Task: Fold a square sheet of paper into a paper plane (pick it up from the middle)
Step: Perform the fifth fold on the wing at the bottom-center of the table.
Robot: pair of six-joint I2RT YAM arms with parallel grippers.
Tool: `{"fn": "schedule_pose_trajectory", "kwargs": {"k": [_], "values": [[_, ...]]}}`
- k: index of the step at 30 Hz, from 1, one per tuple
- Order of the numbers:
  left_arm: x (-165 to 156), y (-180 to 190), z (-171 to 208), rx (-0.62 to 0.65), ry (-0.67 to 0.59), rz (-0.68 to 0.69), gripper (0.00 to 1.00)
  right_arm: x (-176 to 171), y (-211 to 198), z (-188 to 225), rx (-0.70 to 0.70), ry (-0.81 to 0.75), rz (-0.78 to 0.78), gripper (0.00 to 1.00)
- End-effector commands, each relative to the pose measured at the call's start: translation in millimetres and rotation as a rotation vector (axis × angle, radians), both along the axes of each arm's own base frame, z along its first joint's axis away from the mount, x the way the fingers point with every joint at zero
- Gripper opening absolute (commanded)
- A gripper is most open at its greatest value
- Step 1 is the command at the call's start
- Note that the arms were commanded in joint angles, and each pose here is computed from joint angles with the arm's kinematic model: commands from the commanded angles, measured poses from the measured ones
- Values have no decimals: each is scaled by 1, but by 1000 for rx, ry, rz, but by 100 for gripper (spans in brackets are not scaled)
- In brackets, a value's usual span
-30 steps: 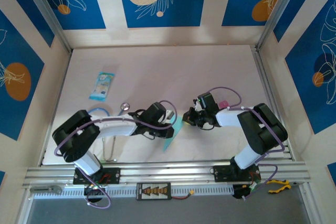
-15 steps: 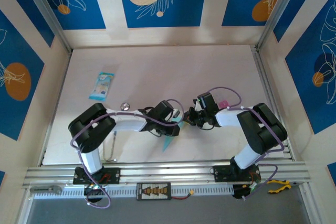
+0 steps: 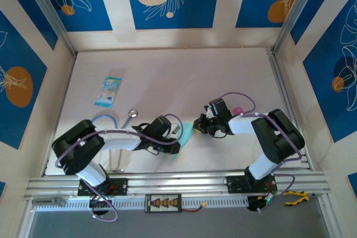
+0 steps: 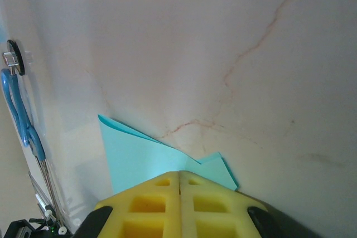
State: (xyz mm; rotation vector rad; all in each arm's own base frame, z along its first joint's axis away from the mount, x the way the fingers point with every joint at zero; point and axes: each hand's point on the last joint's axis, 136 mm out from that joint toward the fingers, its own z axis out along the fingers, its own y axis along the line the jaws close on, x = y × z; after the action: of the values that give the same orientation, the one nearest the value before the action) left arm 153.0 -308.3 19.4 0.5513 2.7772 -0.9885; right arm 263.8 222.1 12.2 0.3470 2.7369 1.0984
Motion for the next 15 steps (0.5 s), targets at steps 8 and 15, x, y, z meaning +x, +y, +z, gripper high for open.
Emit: {"fn": "schedule_pose_trajectory", "kwargs": {"k": [8,15], "values": [[-7,21,40,48,-63,13,18,-26,-29,-42,-181,140,-45,0],[6,-29,61,-89,-46,-38,22,-27,-26,-42,-180,144,-42,0]]}}
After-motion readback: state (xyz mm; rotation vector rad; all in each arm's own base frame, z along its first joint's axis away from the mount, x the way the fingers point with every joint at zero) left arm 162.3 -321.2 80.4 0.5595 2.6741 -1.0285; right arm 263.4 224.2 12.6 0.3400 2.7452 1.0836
